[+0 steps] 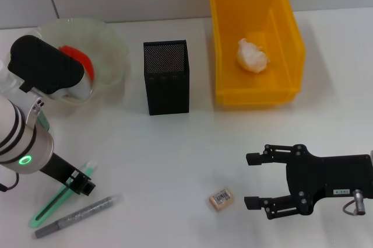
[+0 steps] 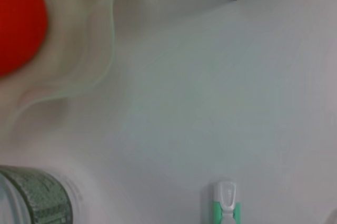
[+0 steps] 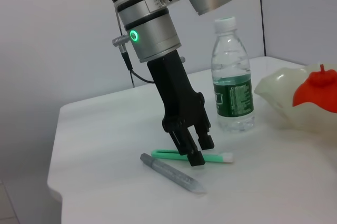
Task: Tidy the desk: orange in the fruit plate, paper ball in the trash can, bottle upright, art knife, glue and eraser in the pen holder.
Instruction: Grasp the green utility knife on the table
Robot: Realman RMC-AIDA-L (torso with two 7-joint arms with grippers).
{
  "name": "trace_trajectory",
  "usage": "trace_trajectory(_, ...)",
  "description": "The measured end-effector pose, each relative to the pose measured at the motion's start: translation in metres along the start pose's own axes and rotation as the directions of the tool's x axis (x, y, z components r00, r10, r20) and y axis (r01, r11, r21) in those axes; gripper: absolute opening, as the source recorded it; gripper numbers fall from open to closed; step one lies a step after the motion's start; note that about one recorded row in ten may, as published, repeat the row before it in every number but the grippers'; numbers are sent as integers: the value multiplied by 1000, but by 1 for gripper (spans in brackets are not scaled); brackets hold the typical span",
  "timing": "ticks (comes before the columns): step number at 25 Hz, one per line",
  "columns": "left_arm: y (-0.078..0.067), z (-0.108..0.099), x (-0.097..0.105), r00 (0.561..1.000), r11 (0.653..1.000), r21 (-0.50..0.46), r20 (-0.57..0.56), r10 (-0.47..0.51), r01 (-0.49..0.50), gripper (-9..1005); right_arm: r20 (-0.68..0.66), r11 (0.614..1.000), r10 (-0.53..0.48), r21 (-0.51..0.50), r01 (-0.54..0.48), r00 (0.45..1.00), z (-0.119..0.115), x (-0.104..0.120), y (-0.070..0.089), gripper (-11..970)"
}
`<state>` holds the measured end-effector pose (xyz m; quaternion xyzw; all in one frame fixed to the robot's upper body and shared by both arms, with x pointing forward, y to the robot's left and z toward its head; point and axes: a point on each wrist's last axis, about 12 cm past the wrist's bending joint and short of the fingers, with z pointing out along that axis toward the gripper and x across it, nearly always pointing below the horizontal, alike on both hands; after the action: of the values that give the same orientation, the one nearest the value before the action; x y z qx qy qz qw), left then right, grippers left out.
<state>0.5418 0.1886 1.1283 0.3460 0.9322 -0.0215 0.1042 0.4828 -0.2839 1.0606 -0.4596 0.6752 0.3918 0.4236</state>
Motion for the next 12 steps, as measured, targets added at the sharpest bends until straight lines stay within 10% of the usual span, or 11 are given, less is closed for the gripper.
trace_trajectory(12, 0, 2, 1, 1000, 1000, 2, -6, -3, 3, 487, -1, 1000, 8, -6, -8, 1000, 1, 2, 3, 837)
